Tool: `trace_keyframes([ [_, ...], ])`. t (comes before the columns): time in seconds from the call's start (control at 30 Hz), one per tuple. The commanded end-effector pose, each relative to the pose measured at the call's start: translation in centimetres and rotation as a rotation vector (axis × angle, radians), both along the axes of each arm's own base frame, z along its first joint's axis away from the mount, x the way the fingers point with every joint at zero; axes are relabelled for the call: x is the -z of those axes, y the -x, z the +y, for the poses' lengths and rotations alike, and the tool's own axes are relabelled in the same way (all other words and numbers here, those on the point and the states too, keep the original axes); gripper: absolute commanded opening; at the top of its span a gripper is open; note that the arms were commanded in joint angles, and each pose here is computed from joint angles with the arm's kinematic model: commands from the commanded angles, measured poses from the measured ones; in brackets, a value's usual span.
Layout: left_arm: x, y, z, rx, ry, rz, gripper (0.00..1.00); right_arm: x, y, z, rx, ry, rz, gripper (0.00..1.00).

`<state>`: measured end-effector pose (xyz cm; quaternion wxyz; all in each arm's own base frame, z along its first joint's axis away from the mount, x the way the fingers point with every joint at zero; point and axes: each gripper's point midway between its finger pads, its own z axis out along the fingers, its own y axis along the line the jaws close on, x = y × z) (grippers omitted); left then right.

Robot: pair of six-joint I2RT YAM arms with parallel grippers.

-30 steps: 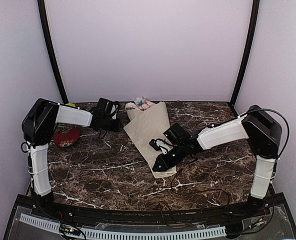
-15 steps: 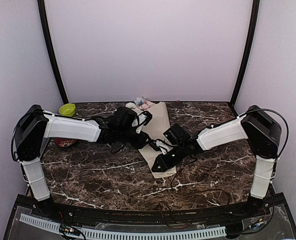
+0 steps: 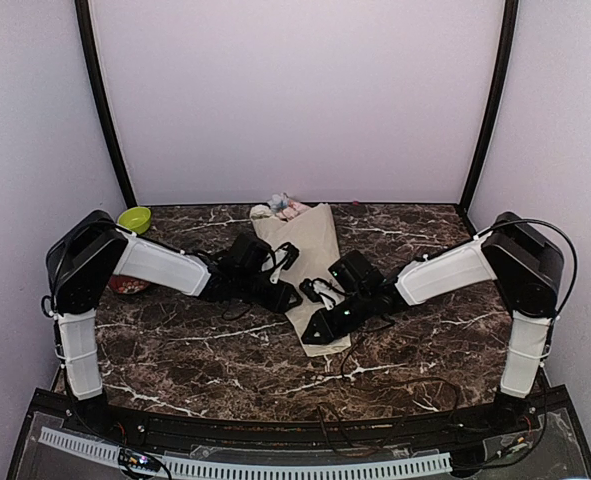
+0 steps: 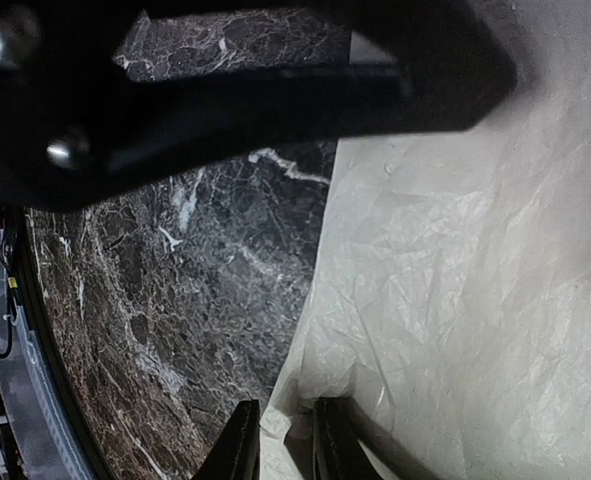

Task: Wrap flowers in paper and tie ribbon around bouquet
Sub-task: Pick up the ribbon from the corner of the board.

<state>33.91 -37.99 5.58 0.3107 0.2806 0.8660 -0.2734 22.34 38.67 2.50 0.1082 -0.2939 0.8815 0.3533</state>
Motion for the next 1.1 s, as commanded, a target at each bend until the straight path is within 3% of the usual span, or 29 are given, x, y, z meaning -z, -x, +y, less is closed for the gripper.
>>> trace_keyframes([
  [0.0,2.0,0.8,-0.5,-0.001,0.023,0.079,0.35,0.4,0.6,-0.4,0.02,0.026,0.008,0.2],
  [0.33,5.3,1.6,2.2,-0.021,-0.128,0.111,0.34,-5.8,0.3,-0.3,-0.009,-0.021,-0.075,0.22],
  [0.6,5.6,1.5,2.9,-0.023,-0.128,0.125,0.33,-4.6,2.3,-7.8,0.084,0.341,-0.091,0.32],
  [0.77,5.8,1.5,2.9,-0.01,-0.133,0.121,0.33,-3.7,6.5,-8.7,0.026,0.481,-0.079,0.41],
  [1.07,6.0,1.5,3.3,-0.004,-0.163,0.109,0.32,0.1,9.3,-9.6,-0.092,0.743,-0.126,0.46],
])
